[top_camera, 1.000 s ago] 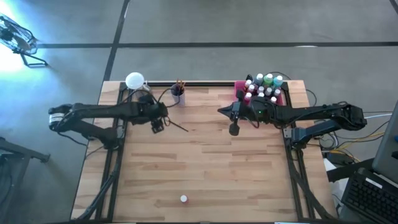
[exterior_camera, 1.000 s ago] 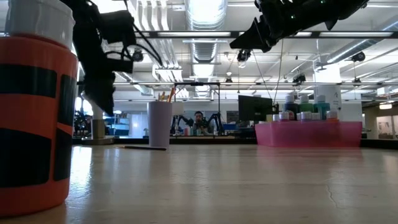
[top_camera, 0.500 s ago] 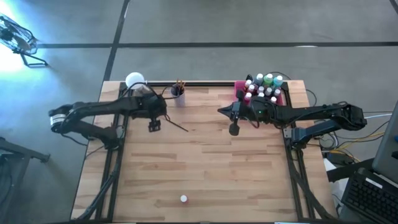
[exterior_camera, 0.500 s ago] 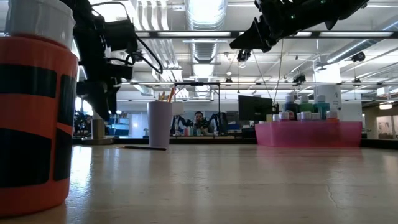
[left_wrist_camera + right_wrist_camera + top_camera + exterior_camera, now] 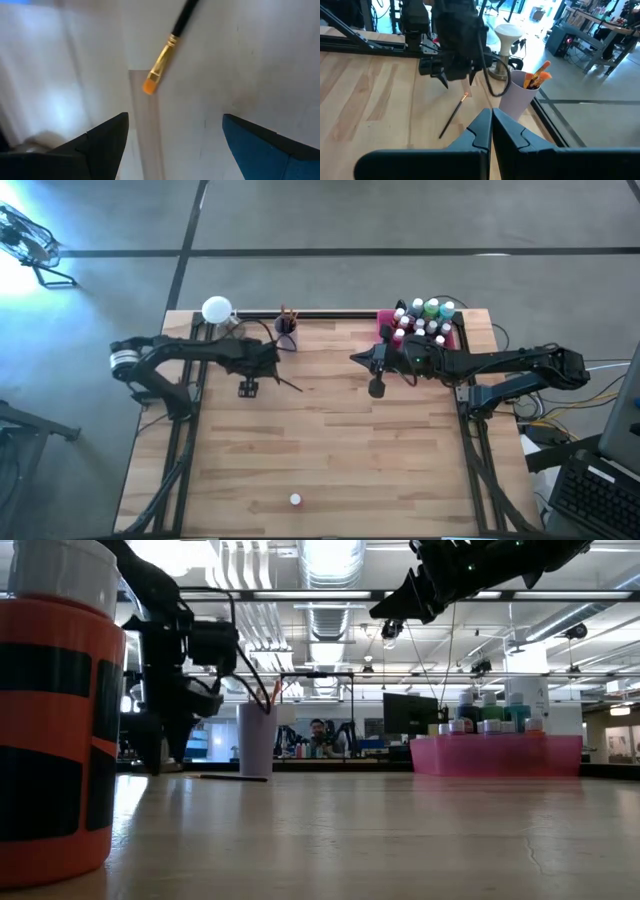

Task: Pick & Place Paint Supplies
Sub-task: Put the gold black paint brush into the purple cup

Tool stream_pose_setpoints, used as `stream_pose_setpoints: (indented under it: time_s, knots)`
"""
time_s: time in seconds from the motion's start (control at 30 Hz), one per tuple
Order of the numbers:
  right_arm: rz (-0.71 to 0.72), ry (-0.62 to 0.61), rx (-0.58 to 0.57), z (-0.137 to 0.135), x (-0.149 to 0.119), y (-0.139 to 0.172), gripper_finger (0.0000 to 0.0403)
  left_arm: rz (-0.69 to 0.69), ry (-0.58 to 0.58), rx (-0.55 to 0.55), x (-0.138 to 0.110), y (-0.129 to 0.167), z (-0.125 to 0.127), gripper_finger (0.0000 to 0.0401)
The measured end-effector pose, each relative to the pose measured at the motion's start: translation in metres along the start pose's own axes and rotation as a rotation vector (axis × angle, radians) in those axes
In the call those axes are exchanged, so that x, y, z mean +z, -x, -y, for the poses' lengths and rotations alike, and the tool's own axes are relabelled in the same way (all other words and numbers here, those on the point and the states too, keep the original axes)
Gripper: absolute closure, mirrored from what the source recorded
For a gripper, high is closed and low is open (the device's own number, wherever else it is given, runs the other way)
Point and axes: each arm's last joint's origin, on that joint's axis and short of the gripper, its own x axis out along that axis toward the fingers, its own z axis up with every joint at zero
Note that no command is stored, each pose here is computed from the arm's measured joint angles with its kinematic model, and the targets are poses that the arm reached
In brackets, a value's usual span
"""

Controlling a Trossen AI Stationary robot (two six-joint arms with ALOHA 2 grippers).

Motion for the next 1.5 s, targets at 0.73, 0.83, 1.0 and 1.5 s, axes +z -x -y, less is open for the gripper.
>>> stream_pose_setpoints:
  time_s: [0.73,0.83,1.0,1.5]
  knots:
    - [-0.001,0.027,-0.001,0.0,0.0,0.0,0.0394,0.068,-0.27,0.026,0.022,-0.01,-0.008,0.0076]
    - [-0.001,0.027,-0.001,0.0,0.0,0.0,0.0394,0.067,-0.309,0.02,0.023,-0.011,-0.007,0.0076]
    - [-0.001,0.027,-0.001,0.0,0.0,0.0,0.0394,0.063,-0.321,0.018,0.022,-0.011,-0.007,0.0076]
    - [0.0,0.026,-0.001,0.0,0.0,0.0,0.0394,0.019,-0.287,-0.048,0.013,-0.014,-0.009,0.0076]
